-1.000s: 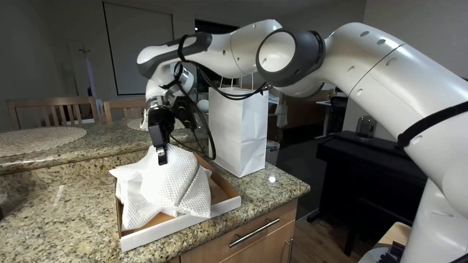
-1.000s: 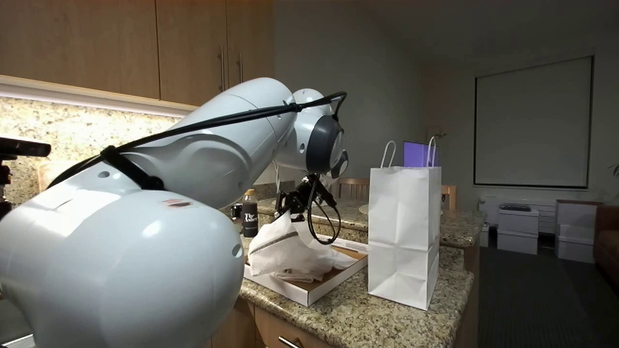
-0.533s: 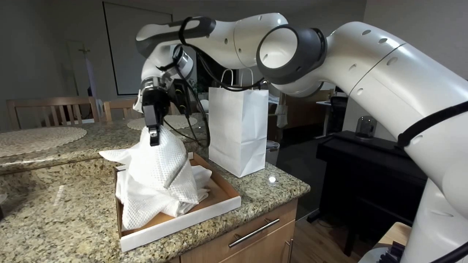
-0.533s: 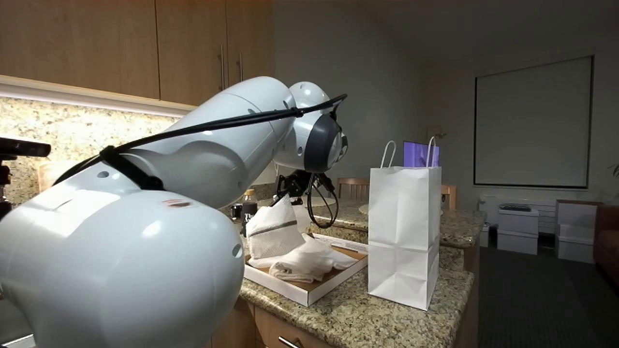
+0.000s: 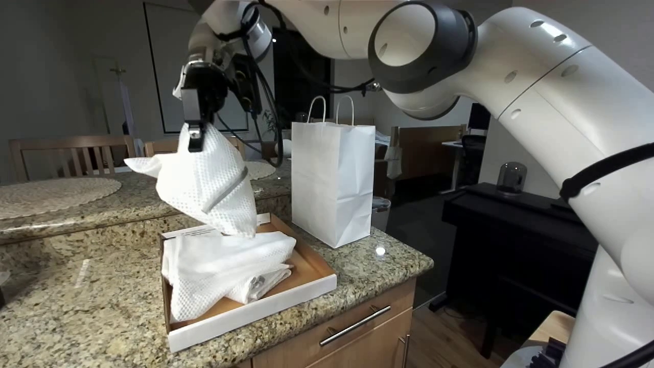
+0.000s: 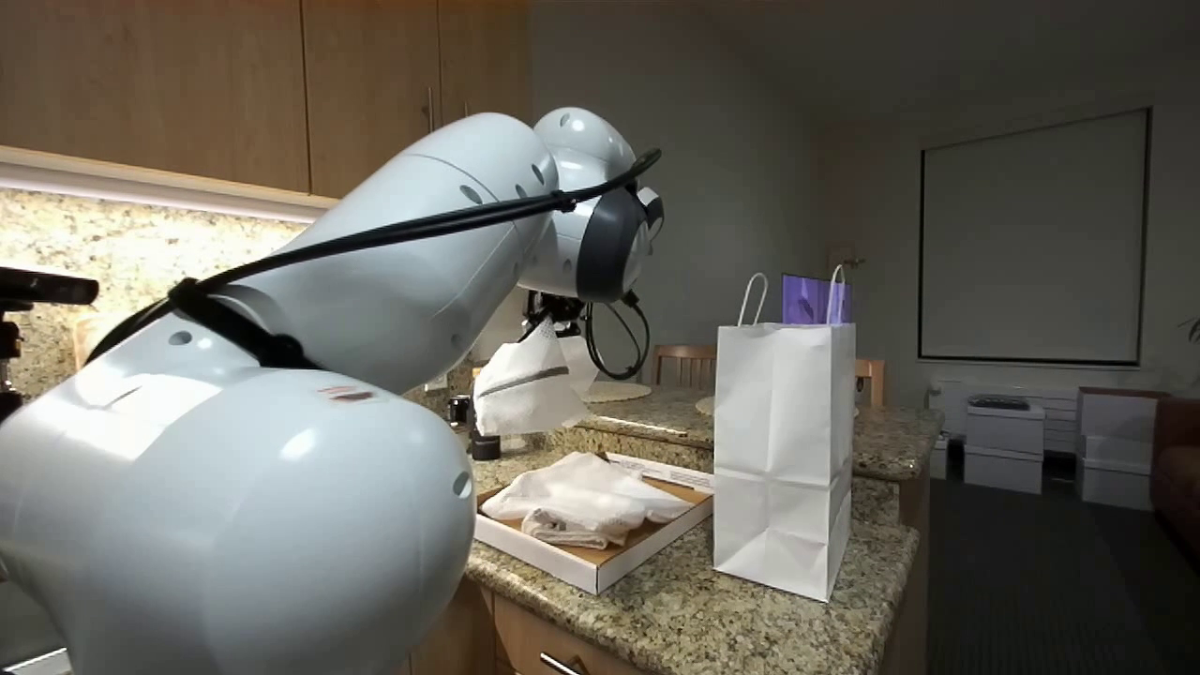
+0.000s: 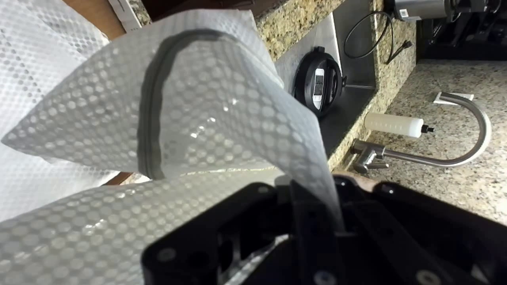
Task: Pick a towel from the box and put it in the paper bag
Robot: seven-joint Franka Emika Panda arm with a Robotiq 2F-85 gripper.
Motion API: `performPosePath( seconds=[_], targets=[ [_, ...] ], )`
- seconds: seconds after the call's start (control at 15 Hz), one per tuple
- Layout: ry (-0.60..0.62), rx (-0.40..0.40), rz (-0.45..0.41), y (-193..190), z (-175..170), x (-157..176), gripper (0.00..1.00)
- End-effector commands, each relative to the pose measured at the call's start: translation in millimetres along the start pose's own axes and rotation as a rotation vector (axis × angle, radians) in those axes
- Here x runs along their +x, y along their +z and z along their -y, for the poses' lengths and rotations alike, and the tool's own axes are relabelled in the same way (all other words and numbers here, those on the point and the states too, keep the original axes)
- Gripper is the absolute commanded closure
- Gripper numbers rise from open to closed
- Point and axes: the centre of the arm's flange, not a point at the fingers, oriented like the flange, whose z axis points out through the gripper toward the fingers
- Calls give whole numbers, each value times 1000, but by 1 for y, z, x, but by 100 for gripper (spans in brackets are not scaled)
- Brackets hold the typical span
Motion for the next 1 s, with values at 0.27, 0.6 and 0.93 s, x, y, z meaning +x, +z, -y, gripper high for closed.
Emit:
performPosePath(
  seconds=[0.27,0.6,0.93],
  targets=[
    [47,-84,-175,-64,98,-43,97],
    [48,-74,-384,-116,134,-98,97],
    [87,-151,-675,-159,163,-164,96]
  ],
)
